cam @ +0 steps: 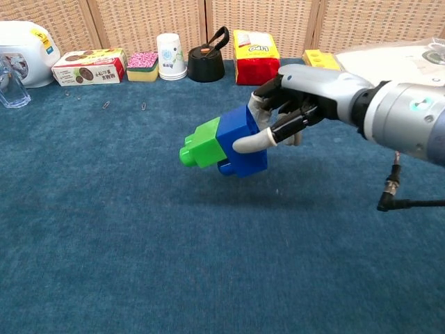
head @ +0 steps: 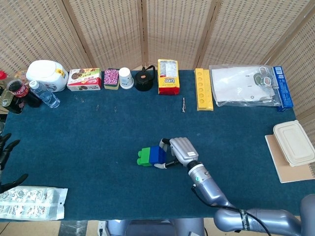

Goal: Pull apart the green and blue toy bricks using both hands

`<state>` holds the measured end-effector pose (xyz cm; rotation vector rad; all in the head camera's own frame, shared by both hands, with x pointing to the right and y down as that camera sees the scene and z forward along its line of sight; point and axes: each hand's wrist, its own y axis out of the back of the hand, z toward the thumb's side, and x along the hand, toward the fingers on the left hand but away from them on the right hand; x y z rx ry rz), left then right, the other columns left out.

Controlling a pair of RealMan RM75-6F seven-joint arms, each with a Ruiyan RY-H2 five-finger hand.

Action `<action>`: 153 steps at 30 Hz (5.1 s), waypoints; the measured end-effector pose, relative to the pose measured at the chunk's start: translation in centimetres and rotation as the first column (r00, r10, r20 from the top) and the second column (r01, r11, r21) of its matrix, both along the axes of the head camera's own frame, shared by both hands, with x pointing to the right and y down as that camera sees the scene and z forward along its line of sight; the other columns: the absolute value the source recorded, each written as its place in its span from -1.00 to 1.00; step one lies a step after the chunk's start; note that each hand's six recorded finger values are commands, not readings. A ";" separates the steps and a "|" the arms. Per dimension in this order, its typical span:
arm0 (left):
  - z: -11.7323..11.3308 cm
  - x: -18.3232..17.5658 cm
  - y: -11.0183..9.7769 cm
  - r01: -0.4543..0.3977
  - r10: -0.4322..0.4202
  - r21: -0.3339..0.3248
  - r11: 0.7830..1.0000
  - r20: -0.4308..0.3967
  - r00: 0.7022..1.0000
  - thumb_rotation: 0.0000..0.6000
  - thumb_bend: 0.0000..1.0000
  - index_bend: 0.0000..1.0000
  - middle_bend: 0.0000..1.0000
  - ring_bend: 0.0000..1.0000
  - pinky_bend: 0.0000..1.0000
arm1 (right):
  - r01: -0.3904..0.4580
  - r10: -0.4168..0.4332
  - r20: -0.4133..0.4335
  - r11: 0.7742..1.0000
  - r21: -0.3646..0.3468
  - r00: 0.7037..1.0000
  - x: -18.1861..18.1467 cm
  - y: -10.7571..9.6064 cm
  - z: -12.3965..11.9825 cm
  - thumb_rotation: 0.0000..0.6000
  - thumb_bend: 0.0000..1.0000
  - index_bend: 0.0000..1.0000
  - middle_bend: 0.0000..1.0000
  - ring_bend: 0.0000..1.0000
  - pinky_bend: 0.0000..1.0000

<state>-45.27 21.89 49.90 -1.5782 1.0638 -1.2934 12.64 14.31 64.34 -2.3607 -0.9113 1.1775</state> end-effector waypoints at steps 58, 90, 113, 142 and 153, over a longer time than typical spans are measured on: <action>4.8 31.0 -9.5 -0.483 0.497 0.162 0.860 -0.478 0.724 1.00 -0.45 0.23 -0.48 -0.66 -0.48 | -0.137 0.407 0.379 0.810 -0.570 0.831 1.8 -0.3 -5.6 0.30 -0.71 0.15 0.19 0.33 0.12; 4.5 27.1 -9.7 -0.446 0.492 0.214 0.869 -0.473 0.731 1.00 -0.42 0.43 -0.42 -0.63 -0.47 | -0.159 0.457 0.343 0.760 -0.631 0.821 3.3 -1.7 -3.9 0.29 -0.71 0.15 0.19 0.34 0.12; 6.1 14.7 -6.7 -0.440 0.430 0.014 0.898 -0.246 0.869 1.00 -0.42 0.43 -0.42 -0.63 -0.47 | 0.029 -0.029 -0.020 0.999 0.026 0.999 5.0 -1.7 1.9 0.29 -0.71 0.10 0.09 -0.04 -0.26; 15.6 20.0 -7.7 -0.481 0.461 -0.173 0.859 -0.146 0.875 1.00 -0.51 0.15 -0.43 -0.65 -0.58 | 0.124 -0.102 -0.135 0.979 0.162 0.986 8.6 -0.9 -0.1 0.29 -0.71 -0.68 -0.56 -0.66 -0.70; 16.1 21.4 -8.1 -0.478 0.470 -0.218 0.851 -0.091 0.878 1.00 -0.74 -0.92 -0.67 -0.85 -0.66 | 0.057 -0.024 -0.122 0.958 0.281 0.992 10.6 -2.5 -3.2 0.29 -0.71 -0.68 -0.55 -0.66 -0.72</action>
